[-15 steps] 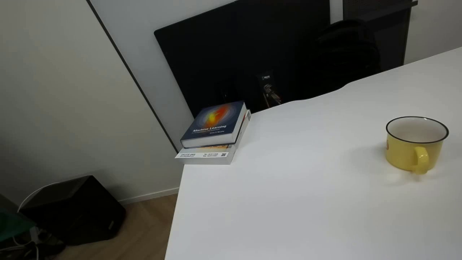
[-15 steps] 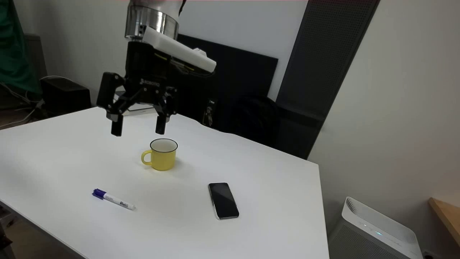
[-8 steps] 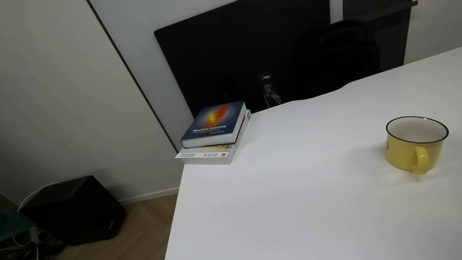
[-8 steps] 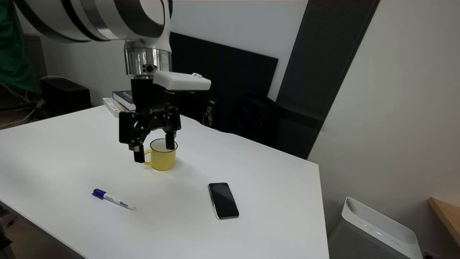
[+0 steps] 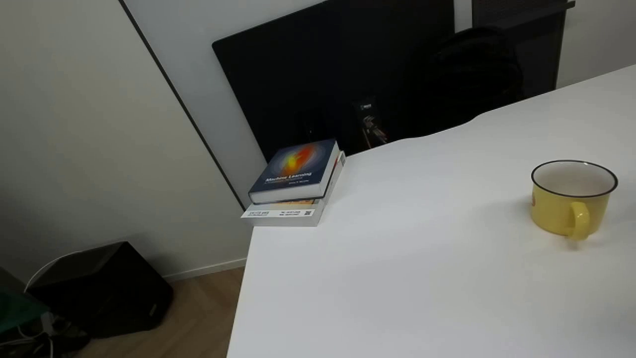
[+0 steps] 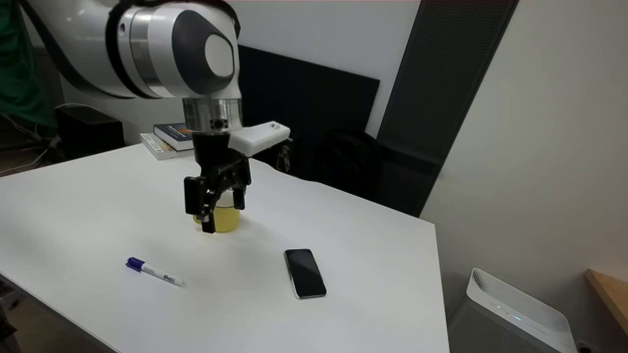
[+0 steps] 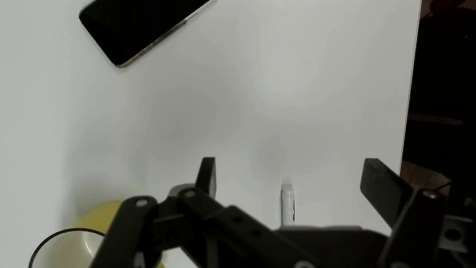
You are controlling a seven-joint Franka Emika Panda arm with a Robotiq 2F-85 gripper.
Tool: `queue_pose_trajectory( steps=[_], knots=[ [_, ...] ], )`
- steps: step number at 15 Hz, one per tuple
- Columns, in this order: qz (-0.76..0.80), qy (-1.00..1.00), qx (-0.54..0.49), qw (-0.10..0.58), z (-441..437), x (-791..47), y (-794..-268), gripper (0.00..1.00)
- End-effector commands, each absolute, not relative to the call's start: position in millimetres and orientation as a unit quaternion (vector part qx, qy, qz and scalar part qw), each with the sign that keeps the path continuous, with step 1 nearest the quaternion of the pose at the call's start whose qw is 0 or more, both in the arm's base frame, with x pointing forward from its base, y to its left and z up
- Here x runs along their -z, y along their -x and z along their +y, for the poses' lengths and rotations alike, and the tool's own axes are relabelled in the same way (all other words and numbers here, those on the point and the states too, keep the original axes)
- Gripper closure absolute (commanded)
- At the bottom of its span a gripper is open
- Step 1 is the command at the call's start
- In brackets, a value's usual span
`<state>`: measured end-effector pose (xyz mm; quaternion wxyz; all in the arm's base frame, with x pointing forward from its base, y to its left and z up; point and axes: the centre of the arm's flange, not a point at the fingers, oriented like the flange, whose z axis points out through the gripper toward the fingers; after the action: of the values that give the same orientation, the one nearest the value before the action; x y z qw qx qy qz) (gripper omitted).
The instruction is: Put the marker into the cup, put it back on the table then back into the cup again.
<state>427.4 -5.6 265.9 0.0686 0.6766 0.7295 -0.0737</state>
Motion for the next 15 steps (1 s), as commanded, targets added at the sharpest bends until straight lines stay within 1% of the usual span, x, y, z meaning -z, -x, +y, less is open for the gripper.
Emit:
queue_pose_trajectory(
  steps=[1, 8, 13, 14, 15],
  knots=[
    [0.771, -0.631, 0.072, 0.051, 10, -235, -441, 0.0],
    [0.775, -0.627, 0.079, 0.003, 45, -190, -431, 0.0],
    [0.773, -0.627, 0.099, -0.003, 49, -173, -432, 0.0],
    [0.78, -0.619, 0.094, -0.006, 47, -179, -421, 0.0],
    [0.78, -0.619, 0.096, -0.008, 47, -177, -421, 0.0]
  ],
)
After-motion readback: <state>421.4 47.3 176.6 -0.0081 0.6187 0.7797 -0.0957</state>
